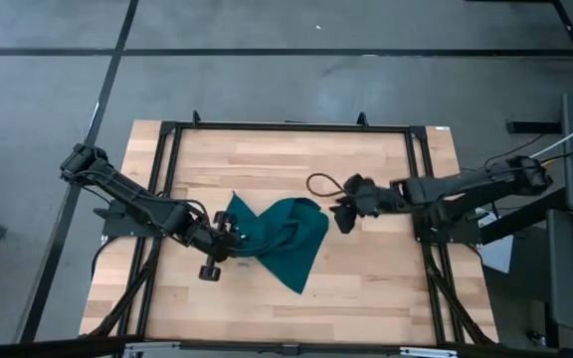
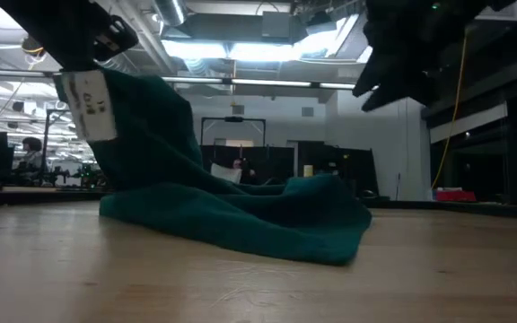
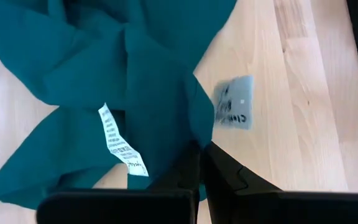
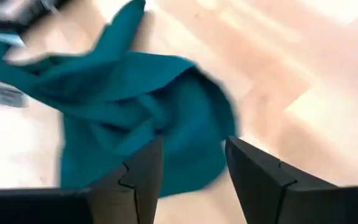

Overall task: Fold microfiber towels
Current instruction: Fold the green towel

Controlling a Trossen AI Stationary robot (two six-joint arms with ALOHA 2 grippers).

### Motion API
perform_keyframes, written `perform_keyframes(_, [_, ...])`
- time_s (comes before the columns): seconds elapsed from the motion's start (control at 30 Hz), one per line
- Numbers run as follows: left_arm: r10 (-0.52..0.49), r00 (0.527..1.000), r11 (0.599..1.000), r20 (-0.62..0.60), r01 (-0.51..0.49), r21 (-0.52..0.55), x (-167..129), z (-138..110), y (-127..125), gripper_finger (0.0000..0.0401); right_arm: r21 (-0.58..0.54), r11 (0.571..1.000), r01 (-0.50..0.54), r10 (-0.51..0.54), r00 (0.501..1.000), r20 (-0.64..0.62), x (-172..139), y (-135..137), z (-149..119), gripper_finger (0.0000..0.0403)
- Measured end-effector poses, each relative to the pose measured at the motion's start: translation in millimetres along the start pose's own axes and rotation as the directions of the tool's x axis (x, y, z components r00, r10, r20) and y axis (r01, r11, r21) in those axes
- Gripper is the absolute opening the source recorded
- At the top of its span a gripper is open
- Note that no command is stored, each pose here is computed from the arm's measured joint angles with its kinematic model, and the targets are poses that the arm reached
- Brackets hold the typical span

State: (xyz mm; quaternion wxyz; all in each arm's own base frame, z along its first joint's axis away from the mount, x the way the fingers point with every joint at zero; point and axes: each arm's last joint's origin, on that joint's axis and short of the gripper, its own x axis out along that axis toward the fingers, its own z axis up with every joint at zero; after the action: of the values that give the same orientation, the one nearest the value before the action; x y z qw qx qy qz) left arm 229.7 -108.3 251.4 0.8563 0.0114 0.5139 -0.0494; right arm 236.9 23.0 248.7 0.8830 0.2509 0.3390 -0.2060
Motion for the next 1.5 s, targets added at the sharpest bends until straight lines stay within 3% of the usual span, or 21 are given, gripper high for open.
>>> perform_keyframes(0.13, [0.023, 1.0, 1.0, 0.009, -0.023, -0.018, 0, 0, 1, 0.0002, -0.161, 0.986, 0.035, -0.037, 0.999, -0.01, 3, -14, 21, 0.0161])
perform_keyframes(0.33, [0.047, 0.999, 0.997, 0.021, -0.046, -0.054, 0, 1, 1, 0.0002, -0.221, 0.974, -0.037, 0.017, 0.995, -0.094, 28, -31, 33, 0.017])
perform_keyframes(0.6, [0.079, 0.996, 0.992, 0.036, -0.075, -0.103, 0, 2, 2, 0.0002, -0.229, 0.958, -0.172, 0.129, 0.974, -0.188, 85, -47, 39, 0.0216])
perform_keyframes(0.77, [0.087, 0.995, 0.989, 0.045, -0.08, -0.123, -2, 2, 3, 0.0002, -0.218, 0.952, -0.214, 0.155, 0.953, -0.258, 115, -58, 32, 0.0222])
perform_keyframes(1.2, [0.086, 0.994, 0.983, 0.061, -0.075, -0.169, -5, 2, 3, 0.0002, -0.249, 0.936, -0.248, 0.196, 0.957, -0.216, 137, -63, 34, 0.0172])
perform_keyframes(1.5, [0.088, 0.994, 0.98, 0.064, -0.075, -0.186, -5, 3, 3, 0.0002, -0.235, 0.938, -0.256, 0.208, 0.955, -0.211, 150, -69, 33, 0.0181])
